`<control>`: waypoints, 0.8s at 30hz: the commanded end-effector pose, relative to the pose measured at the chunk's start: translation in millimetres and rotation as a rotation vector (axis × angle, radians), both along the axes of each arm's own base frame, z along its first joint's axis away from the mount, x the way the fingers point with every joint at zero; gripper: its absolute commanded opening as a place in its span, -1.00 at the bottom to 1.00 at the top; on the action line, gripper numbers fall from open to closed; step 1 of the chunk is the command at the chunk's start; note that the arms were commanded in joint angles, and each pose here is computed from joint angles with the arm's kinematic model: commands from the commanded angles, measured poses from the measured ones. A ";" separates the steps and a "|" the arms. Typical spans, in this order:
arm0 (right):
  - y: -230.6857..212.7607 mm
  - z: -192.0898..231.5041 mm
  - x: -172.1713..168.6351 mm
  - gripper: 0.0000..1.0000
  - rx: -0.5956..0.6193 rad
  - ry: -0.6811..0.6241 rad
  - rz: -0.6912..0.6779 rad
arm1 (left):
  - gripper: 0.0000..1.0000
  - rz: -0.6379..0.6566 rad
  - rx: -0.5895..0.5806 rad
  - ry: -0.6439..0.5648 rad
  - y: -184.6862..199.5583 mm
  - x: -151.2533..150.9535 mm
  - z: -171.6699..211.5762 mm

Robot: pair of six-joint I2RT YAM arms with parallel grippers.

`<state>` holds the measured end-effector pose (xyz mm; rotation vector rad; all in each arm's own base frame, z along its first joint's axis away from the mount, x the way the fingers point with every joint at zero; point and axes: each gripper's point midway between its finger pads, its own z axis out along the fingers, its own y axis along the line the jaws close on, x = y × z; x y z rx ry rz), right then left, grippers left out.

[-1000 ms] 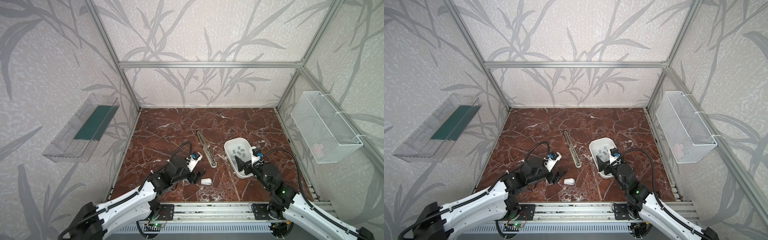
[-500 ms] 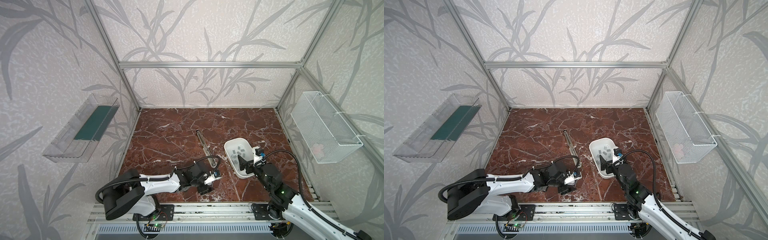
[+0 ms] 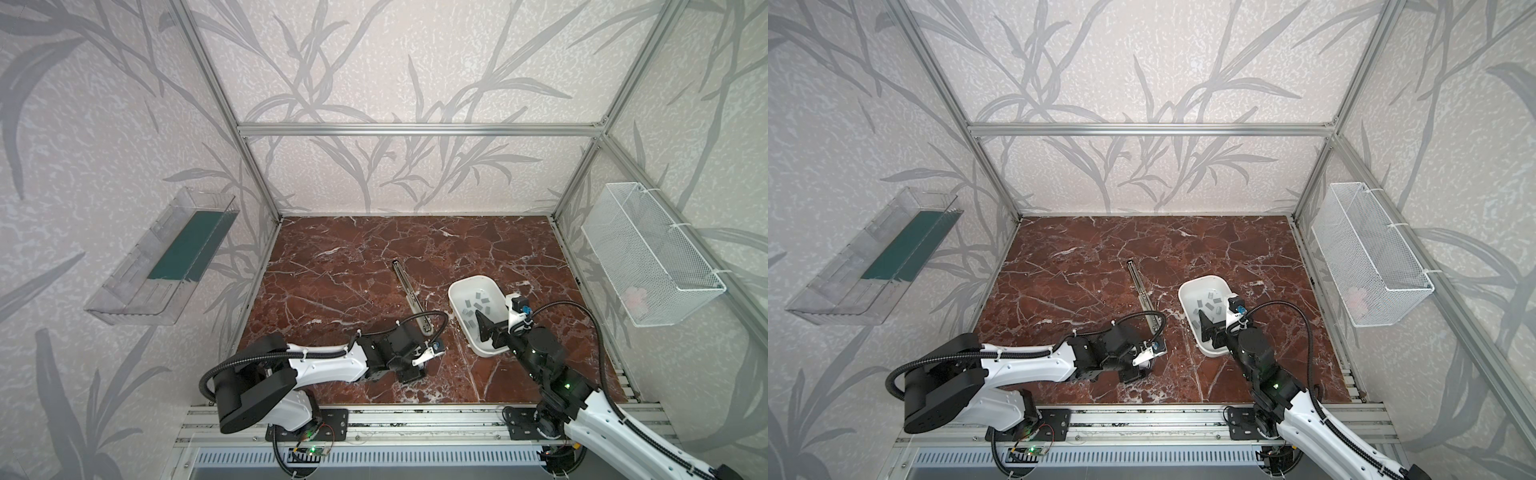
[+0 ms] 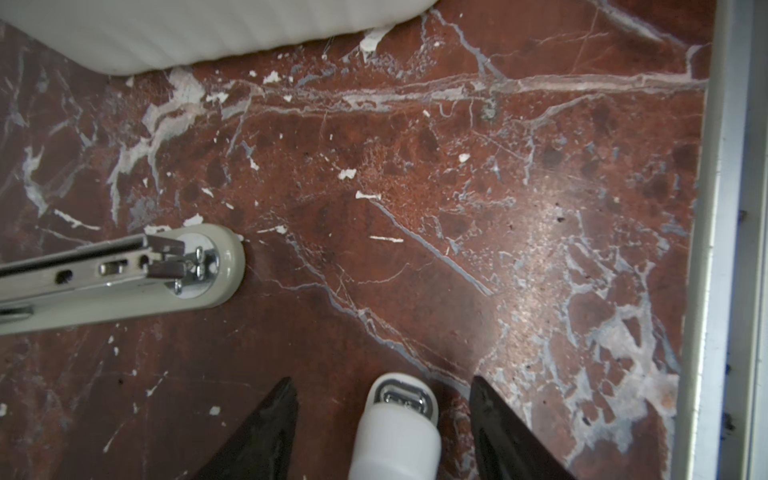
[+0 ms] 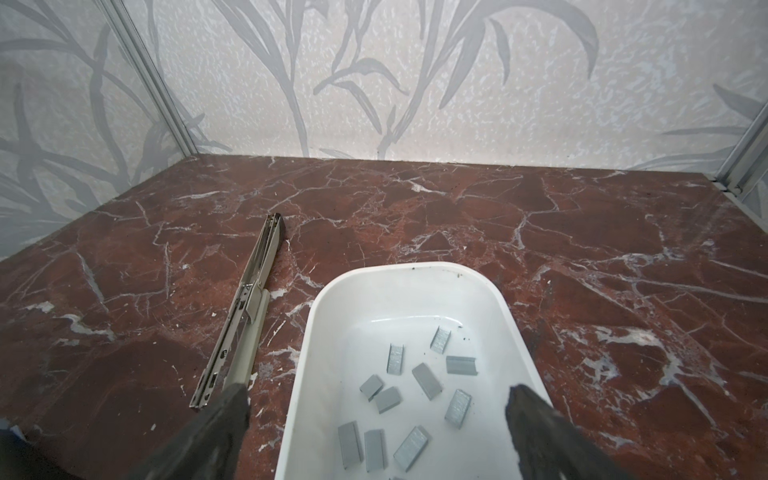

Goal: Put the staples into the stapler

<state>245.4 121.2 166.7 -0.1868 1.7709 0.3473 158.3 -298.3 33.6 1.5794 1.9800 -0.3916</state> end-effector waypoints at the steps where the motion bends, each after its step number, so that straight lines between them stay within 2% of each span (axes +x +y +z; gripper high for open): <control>1: -1.9 -1.3 -4.0 0.94 0.015 -0.003 0.005 | 0.15 -0.006 0.022 -0.016 0.9 0.7 3.2; 7: -0.8 -2.1 -3.3 0.94 0.012 0.004 0.007 | 0.21 0.003 0.002 -0.027 3.3 0.1 8.3; 18: 1.8 -3.4 -1.9 0.94 0.003 0.012 0.015 | 0.22 0.042 0.131 0.021 9.3 2.8 -7.8; 24: 1.7 -3.5 -1.9 0.94 0.005 0.012 0.015 | 0.03 0.043 0.102 0.010 8.9 1.9 0.1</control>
